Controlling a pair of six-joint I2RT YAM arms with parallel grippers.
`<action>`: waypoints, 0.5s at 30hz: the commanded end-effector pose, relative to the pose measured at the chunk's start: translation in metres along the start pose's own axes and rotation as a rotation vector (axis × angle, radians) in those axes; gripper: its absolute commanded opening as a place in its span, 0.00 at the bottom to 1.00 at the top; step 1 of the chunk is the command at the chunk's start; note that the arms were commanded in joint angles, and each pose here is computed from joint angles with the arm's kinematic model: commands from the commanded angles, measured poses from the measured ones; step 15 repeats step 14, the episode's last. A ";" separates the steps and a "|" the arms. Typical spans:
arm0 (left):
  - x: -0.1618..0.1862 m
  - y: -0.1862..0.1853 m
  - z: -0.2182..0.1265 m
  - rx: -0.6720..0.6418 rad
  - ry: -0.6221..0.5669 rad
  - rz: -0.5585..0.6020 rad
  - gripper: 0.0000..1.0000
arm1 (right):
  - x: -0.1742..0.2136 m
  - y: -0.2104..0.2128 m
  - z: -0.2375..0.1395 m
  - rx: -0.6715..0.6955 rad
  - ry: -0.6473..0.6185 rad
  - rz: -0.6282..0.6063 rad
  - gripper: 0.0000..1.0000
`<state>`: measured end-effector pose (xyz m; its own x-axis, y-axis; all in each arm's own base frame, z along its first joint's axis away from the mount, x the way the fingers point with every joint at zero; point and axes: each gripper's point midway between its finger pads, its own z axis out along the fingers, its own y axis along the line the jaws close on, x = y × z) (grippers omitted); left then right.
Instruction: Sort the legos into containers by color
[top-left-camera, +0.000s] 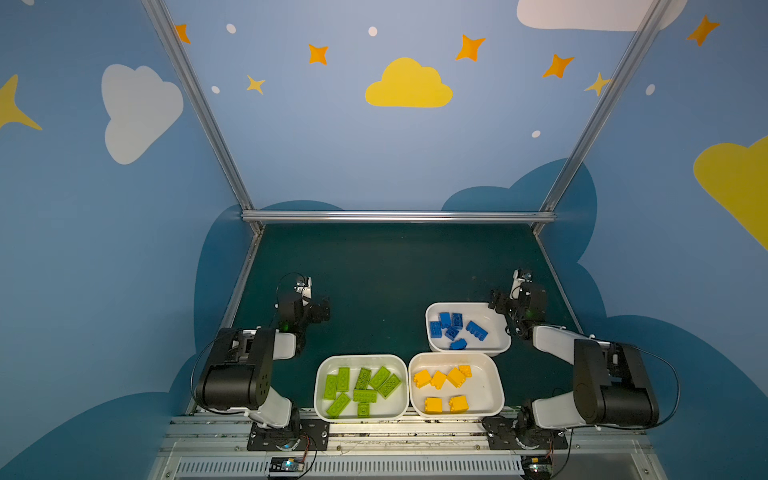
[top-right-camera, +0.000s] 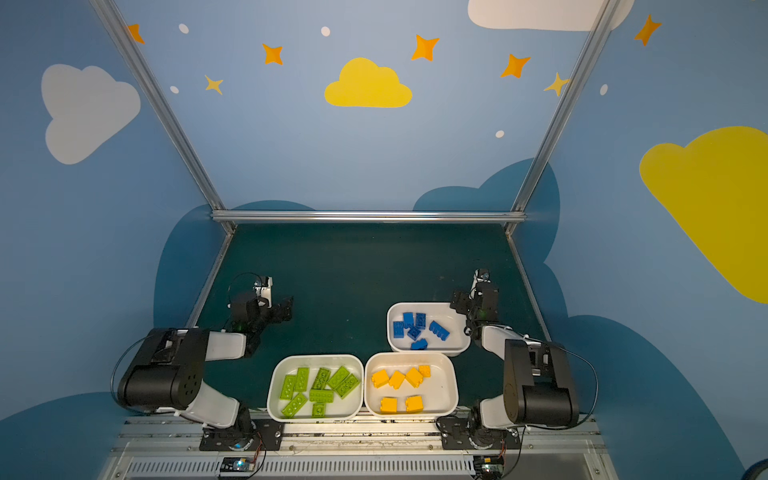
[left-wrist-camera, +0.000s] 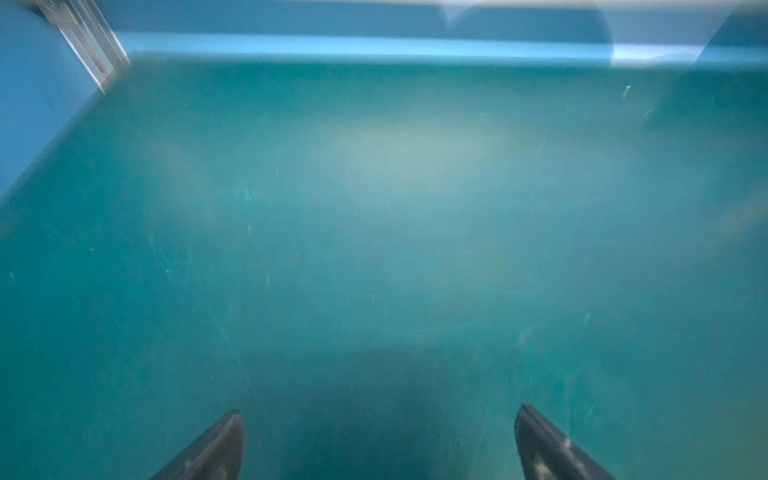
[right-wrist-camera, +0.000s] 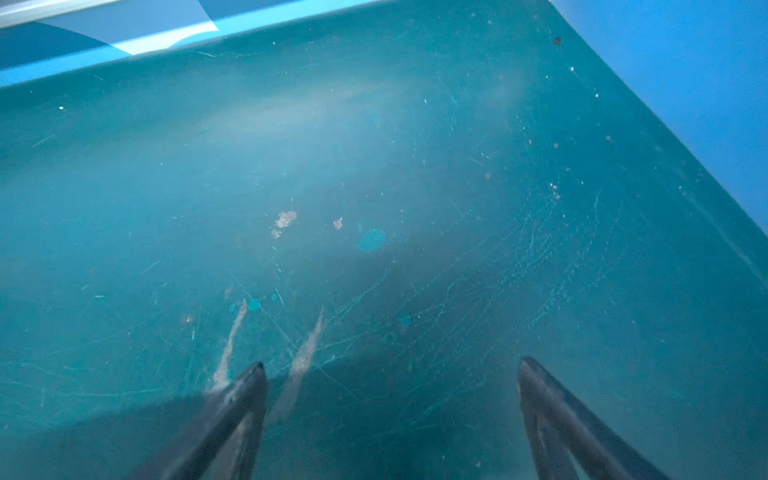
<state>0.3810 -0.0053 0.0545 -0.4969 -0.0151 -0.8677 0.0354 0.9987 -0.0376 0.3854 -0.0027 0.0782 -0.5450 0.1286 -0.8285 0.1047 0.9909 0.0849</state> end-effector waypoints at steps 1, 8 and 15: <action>-0.032 0.000 -0.002 0.004 -0.120 0.005 1.00 | -0.008 0.001 -0.001 0.013 -0.032 -0.015 0.92; -0.031 0.000 -0.002 0.005 -0.087 0.008 1.00 | -0.008 0.003 0.001 0.024 -0.029 -0.031 0.92; -0.031 -0.001 -0.003 0.007 -0.093 0.010 1.00 | -0.008 0.003 0.000 0.024 -0.031 -0.029 0.92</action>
